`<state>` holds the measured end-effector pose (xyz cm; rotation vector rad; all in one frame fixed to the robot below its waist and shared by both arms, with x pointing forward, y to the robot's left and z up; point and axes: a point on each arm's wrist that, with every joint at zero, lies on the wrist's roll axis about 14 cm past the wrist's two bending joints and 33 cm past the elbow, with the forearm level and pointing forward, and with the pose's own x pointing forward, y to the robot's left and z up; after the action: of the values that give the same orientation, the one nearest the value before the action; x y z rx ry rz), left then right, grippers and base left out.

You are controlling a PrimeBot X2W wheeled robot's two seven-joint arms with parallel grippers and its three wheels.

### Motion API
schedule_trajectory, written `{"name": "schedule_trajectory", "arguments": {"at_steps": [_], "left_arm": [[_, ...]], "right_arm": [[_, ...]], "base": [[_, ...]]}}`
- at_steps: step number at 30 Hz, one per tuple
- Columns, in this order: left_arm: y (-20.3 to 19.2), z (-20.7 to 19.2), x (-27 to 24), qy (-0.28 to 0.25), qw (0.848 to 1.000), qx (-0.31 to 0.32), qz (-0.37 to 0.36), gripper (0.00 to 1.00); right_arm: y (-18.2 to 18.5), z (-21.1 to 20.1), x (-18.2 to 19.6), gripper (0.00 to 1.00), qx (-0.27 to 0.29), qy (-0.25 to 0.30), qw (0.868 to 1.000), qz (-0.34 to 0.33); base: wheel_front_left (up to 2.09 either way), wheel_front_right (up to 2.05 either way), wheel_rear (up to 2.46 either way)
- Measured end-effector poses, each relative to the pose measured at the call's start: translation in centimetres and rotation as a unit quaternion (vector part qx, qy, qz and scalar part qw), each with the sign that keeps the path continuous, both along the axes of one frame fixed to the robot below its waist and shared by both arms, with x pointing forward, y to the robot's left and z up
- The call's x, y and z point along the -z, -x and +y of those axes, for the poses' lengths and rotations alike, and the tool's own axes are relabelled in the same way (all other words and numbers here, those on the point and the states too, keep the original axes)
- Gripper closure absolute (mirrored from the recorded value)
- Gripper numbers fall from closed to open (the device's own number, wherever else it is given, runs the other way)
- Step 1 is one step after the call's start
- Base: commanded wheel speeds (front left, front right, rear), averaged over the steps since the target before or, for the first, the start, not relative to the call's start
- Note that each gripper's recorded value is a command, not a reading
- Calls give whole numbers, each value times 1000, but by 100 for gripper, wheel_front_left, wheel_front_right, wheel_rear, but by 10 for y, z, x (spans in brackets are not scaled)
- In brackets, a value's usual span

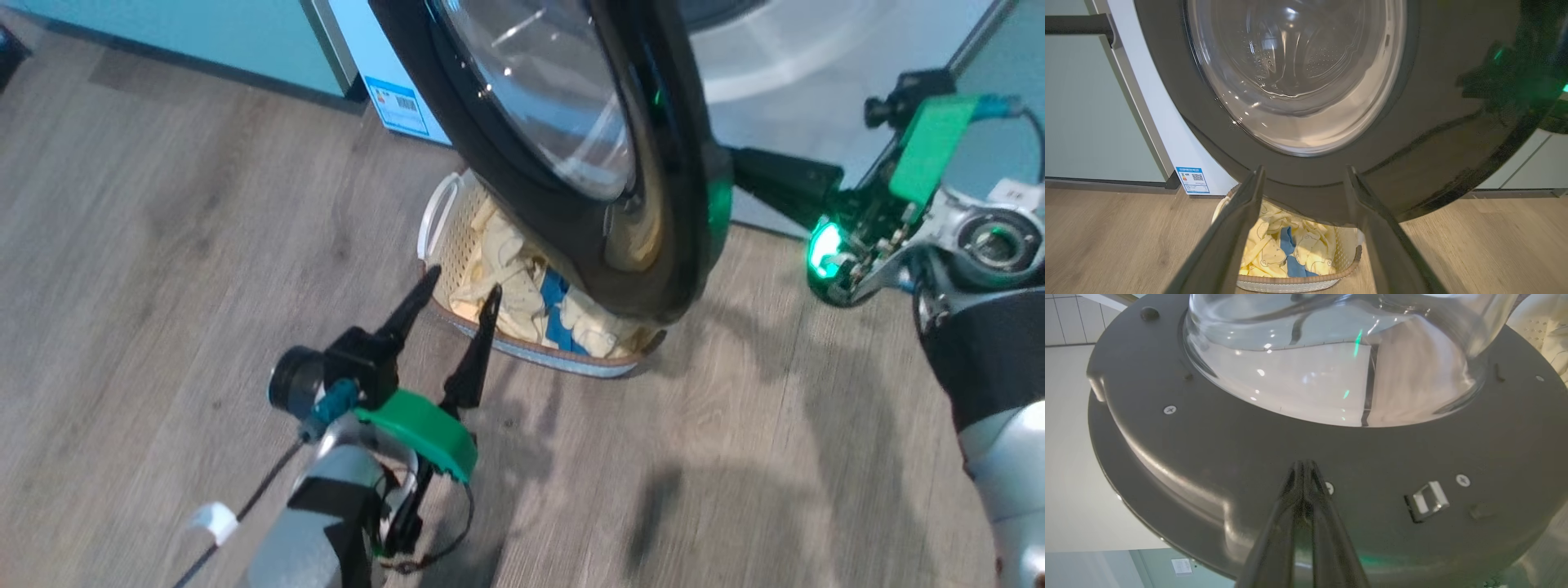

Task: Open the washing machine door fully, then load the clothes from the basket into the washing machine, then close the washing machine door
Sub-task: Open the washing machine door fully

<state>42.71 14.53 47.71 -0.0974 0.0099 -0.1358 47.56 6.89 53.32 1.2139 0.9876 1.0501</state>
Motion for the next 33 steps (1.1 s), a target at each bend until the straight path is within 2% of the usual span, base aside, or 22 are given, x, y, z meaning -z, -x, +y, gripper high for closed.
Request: {"name": "schedule_trajectory", "arguments": {"at_steps": [20,33], "left_arm": [[37,4,-8,-2,1000,-4,-4,0],[38,5,-14,-2,1000,-5,-12,0]], "right_arm": [[61,30,-11,100,-42,-18,999,19],[76,40,-16,100,-53,-30,998,27]], "base": [[0,0,0],[0,0,0]]}}
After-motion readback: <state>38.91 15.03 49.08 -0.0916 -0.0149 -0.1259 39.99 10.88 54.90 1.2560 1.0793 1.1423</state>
